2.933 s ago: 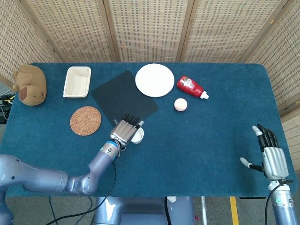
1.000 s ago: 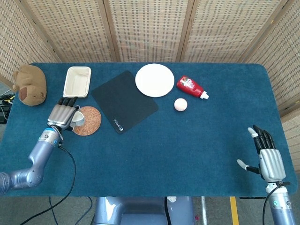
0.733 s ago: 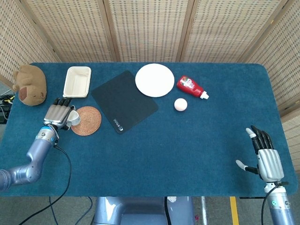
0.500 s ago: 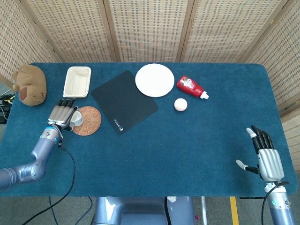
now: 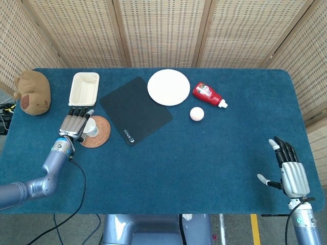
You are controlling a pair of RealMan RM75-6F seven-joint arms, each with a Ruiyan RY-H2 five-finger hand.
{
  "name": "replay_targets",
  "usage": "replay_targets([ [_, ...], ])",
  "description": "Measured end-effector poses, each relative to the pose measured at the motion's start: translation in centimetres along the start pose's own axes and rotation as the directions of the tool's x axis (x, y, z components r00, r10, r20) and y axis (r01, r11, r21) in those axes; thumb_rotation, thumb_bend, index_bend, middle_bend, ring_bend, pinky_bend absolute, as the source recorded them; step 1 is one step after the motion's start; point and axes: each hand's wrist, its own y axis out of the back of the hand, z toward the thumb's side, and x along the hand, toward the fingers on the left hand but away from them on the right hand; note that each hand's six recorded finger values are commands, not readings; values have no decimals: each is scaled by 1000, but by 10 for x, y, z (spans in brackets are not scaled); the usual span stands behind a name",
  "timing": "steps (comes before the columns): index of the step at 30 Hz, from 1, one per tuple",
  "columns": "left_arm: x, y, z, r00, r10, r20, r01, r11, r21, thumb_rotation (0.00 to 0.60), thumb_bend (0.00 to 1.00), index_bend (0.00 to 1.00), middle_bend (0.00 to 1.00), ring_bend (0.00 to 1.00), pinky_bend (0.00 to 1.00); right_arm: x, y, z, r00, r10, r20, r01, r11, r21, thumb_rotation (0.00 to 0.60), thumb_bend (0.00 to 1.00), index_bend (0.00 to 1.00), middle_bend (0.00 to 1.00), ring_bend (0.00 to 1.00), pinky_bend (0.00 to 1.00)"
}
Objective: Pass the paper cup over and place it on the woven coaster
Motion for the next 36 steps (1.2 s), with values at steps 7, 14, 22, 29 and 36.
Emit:
replay_targets([
  [7,-2,-4,0,1000,-20,2,20,1000,9,600,404,0,0,0,0,0,0,0,1000,2,1,-2,1000,-2,600,50,0,0,0,0],
  [14,-23,5,-1,999,31,32,-30,999,-12,600,404,0,0,0,0,-1,-3,3,1000,3,-8,-3,1000,4,600,50,0,0,0,0],
  [22,-70,14,-10,977,206,58,-199,974,-109,600,399,0,0,0,0,0,-4,10,1000,9,-30,-8,1000,12,600,50,0,0,0,0],
  [29,-134,2,-27,931,364,36,-349,913,-210,600,211,0,0,0,0,2,-4,14,999,10,-45,-9,1000,21,600,48,0,0,0,0],
  [36,-187,-29,-42,901,432,-40,-430,876,-219,600,176,0,0,0,0,4,-2,22,998,2,-68,0,999,33,600,49,0,0,0,0],
])
